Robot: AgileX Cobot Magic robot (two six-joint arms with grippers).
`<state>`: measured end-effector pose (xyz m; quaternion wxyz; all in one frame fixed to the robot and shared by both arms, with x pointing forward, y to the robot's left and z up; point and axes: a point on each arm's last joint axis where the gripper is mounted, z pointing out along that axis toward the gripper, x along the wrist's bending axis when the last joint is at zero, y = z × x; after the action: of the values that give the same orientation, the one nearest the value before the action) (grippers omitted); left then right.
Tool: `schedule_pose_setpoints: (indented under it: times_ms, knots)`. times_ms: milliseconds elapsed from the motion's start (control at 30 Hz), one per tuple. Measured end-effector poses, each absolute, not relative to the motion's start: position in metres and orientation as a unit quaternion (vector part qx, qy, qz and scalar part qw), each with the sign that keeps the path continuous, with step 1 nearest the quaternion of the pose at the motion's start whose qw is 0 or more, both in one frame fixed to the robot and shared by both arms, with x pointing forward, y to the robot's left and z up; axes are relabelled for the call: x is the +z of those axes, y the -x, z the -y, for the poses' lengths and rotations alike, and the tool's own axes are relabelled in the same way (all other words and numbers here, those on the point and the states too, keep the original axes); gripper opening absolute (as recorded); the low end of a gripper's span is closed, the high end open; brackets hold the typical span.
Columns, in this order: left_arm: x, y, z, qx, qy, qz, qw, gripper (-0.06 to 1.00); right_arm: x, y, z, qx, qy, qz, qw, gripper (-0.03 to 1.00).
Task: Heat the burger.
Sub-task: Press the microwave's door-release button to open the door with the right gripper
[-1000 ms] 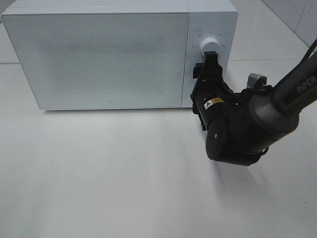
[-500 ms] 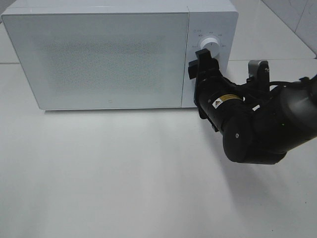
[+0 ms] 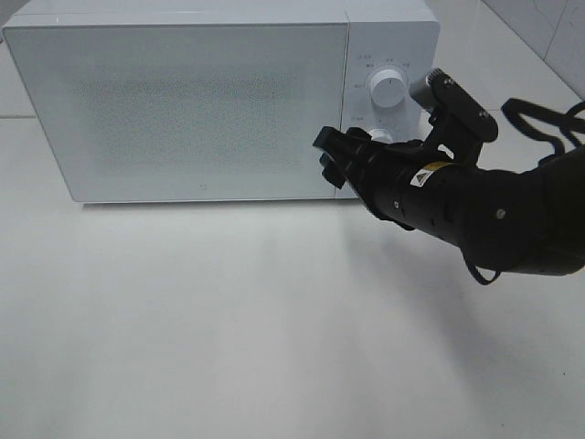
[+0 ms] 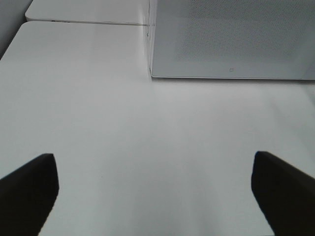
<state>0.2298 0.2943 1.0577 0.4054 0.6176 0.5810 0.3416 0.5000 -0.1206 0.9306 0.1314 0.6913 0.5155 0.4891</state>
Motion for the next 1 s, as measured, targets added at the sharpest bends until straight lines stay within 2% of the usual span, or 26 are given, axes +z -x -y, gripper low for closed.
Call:
schedule_pose_setpoints:
  times_ms: [233, 433, 600, 1000]
  knots:
    - [1.058, -0.23, -0.294, 0.342, -0.618, -0.581, 0.405, 0.99, 0.957, -0.494, 0.142, 0.434, -0.611, -0.642, 0.165, 0.69]
    - [1.058, -0.23, -0.294, 0.342, -0.618, -0.581, 0.405, 0.99, 0.973, -0.487, 0.157, 0.405, -0.578, -0.689, 0.165, 0.69]
    - [1.058, -0.23, -0.294, 0.342, -0.618, -0.581, 0.405, 0.99, 0.999, -0.462, 0.177, 0.357, -0.536, -0.749, 0.154, 0.69]
    - [1.058, -0.23, -0.294, 0.342, -0.618, -0.581, 0.405, 0.99, 1.044, -0.412, 0.202, 0.342, -0.502, -0.78, 0.151, 0.69]
